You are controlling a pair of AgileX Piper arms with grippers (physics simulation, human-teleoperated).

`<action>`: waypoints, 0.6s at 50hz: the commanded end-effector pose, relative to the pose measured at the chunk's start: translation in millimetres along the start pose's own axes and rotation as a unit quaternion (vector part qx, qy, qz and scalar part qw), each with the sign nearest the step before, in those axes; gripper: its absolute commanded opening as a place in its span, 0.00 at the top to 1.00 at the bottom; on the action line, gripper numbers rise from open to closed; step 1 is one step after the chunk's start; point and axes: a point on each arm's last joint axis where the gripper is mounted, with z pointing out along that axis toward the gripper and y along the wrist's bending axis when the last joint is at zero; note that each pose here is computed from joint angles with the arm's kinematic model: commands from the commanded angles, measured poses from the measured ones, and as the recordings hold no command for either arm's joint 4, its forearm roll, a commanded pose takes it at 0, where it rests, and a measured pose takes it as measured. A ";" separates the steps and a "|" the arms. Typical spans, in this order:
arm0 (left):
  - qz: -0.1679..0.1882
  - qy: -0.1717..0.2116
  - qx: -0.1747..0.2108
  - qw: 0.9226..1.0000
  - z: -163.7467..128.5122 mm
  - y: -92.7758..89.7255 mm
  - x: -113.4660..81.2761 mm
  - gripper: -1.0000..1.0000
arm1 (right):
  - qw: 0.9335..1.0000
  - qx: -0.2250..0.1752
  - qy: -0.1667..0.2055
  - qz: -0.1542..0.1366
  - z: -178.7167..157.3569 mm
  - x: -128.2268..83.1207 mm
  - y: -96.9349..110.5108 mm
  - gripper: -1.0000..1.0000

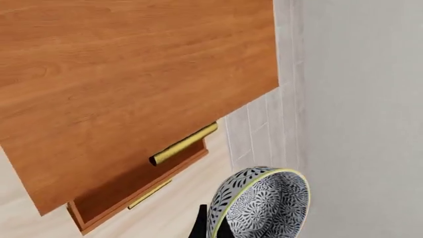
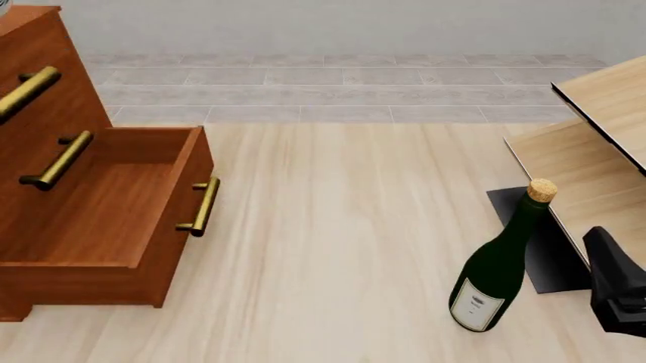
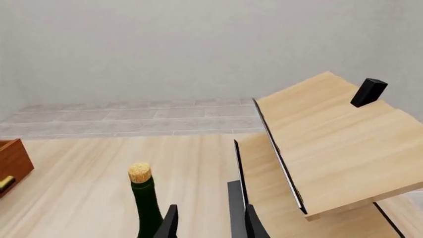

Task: Put the bowl on top of the cabinet.

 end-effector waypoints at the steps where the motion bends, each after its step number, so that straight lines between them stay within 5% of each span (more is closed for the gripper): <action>1: -0.031 -0.032 0.004 0.999 3.6 -9.1 -23.6 1.00 | 1.000 0.000 0.000 0.000 0.1 0.0 0.0 0.00; 30: -0.112 -0.091 -0.034 0.989 14.9 9.3 -70.1 1.00 | 1.000 -0.004 0.005 -0.005 2.8 0.2 0.6 0.00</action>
